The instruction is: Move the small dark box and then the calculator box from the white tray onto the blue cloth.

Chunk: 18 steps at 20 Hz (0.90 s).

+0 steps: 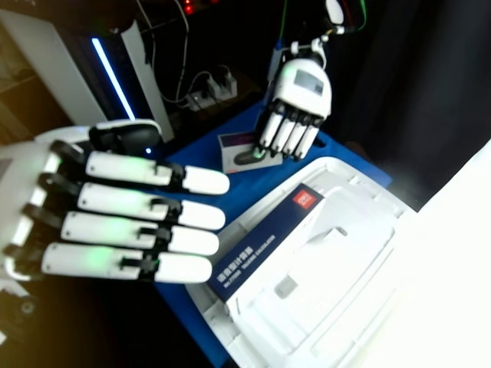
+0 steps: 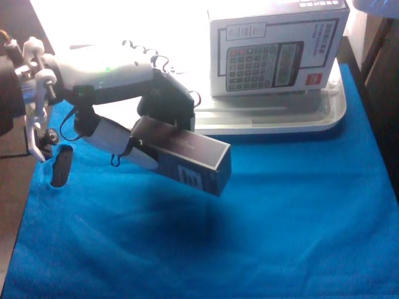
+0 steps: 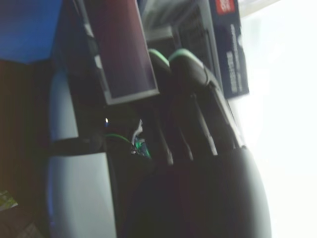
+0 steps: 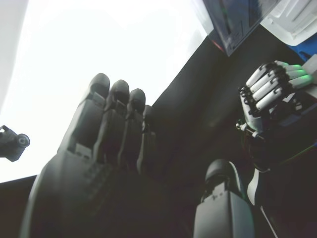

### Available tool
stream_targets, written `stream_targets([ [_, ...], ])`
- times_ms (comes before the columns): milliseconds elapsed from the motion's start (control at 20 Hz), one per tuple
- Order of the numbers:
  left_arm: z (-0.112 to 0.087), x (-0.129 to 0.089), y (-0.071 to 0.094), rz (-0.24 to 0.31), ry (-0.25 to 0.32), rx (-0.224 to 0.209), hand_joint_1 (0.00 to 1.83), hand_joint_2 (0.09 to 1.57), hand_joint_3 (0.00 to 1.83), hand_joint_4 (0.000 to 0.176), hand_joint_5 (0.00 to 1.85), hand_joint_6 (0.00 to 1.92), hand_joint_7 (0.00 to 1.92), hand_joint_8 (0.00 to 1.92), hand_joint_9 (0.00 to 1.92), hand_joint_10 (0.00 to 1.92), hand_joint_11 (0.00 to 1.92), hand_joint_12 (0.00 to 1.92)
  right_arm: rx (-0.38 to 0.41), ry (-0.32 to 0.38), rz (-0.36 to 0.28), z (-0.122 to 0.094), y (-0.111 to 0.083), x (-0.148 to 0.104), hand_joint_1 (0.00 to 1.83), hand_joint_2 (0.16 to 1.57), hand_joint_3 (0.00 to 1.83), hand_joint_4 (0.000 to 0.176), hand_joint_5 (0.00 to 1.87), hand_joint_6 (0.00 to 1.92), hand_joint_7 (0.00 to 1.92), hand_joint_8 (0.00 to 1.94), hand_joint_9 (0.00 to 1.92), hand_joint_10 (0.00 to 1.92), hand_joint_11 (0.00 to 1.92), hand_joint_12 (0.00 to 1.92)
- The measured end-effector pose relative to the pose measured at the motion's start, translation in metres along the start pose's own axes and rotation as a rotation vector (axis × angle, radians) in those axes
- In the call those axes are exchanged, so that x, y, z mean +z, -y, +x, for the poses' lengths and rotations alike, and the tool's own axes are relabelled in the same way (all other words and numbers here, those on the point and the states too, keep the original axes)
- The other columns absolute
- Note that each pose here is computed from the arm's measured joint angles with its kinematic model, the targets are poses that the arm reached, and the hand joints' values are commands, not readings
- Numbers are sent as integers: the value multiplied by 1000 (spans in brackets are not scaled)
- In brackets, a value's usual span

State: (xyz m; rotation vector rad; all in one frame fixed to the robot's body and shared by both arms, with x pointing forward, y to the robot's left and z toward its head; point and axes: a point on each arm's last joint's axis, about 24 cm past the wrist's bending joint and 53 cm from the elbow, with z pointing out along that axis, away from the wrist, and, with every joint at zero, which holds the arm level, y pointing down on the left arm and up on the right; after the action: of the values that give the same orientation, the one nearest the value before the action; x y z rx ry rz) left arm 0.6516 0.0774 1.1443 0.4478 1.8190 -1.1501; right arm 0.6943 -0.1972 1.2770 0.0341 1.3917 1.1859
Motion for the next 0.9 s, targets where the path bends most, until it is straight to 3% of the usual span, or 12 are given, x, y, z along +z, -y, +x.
stream_targets([
  [100, 0, 1, -5, -14, 2, -9, 1250, 1167, 0, 0, 845, 947, 927, 1329, 929, 1323, 742, 1623, 2, 1, -4, 1, -1, 0, 188, 1002, 0, 17, 391, 5, 487, 1, 431, 2, 299, 0],
  [200, 6, 4, -10, -26, -9, -15, 1338, 1153, 4, 0, 808, 1049, 885, 1187, 923, 1282, 716, 1403, 1, -1, -3, 1, -1, 0, 191, 996, 0, 31, 399, 6, 497, 4, 441, 5, 317, 8],
  [300, 7, 6, -8, -23, -13, -16, 1351, 1163, 1, 0, 748, 1161, 850, 1192, 936, 1263, 706, 1297, 2, 0, -3, 1, -1, 0, 185, 995, 0, 27, 391, 2, 494, 2, 437, 3, 317, 7],
  [350, 7, 6, -8, -20, -10, -20, 1546, 1115, 8, 0, 649, 608, 710, 625, 836, 1276, 604, 1108, 2, 0, -3, 1, -1, 0, 189, 999, 0, 25, 387, 0, 491, 1, 436, 2, 319, 8],
  [400, 6, 5, -10, -24, -8, -26, 1300, 1059, 0, 0, 699, 131, 715, 123, 738, 307, 496, 887, 1, 0, -3, 1, -1, 0, 202, 1003, 1, 24, 389, 1, 498, 3, 435, 2, 318, 7],
  [450, 5, 5, -11, -27, -7, -27, 1300, 1059, 0, 0, 699, 131, 715, 123, 738, 307, 496, 887, 2, 0, -2, 1, 0, 0, 202, 1003, 1, 24, 389, 1, 498, 3, 435, 2, 318, 7],
  [500, 4, 4, -13, -30, -5, -27, 1197, 1029, 0, 0, 649, 8, 607, 6, 590, 41, 298, 739, 3, -1, -3, 1, -1, 1, 209, 990, 0, 40, 401, 5, 505, 4, 442, 4, 312, 3],
  [550, 4, 4, -13, -31, -5, -28, 1197, 1029, 0, 0, 649, 8, 607, 6, 590, 41, 298, 739, 3, -1, -3, 1, -1, 1, 209, 990, 0, 40, 401, 5, 505, 4, 442, 4, 312, 3],
  [650, 3, 4, -13, -30, -4, -30, 1185, 954, 1, 0, 547, 0, 502, 0, 446, 1, 270, 476, 3, -1, -3, 2, -1, 1, 217, 964, 0, 50, 401, 2, 500, 0, 425, 0, 304, 0],
  [800, 2, 4, -13, -29, 3, -39, 1197, 933, 0, 0, 514, 0, 467, 0, 433, 4, 257, 451, -1, 0, -1, 0, 1, 1, 262, 945, 0, 43, 390, 1, 481, 0, 443, 6, 343, 15],
  [850, 0, 3, -13, -28, 9, -43, 1185, 946, 0, 0, 495, 0, 438, 0, 436, 1, 260, 551, -1, 2, 0, 0, 1, 1, 366, 940, 0, 53, 400, 6, 493, 5, 452, 9, 364, 23],
  [900, -3, 3, -14, -27, 20, -55, 1159, 964, 0, 0, 466, 0, 412, 0, 429, 1, 205, 699, -1, 3, 0, -1, 1, 1, 490, 889, 0, 53, 387, 1, 487, 1, 433, 1, 337, 8],
])
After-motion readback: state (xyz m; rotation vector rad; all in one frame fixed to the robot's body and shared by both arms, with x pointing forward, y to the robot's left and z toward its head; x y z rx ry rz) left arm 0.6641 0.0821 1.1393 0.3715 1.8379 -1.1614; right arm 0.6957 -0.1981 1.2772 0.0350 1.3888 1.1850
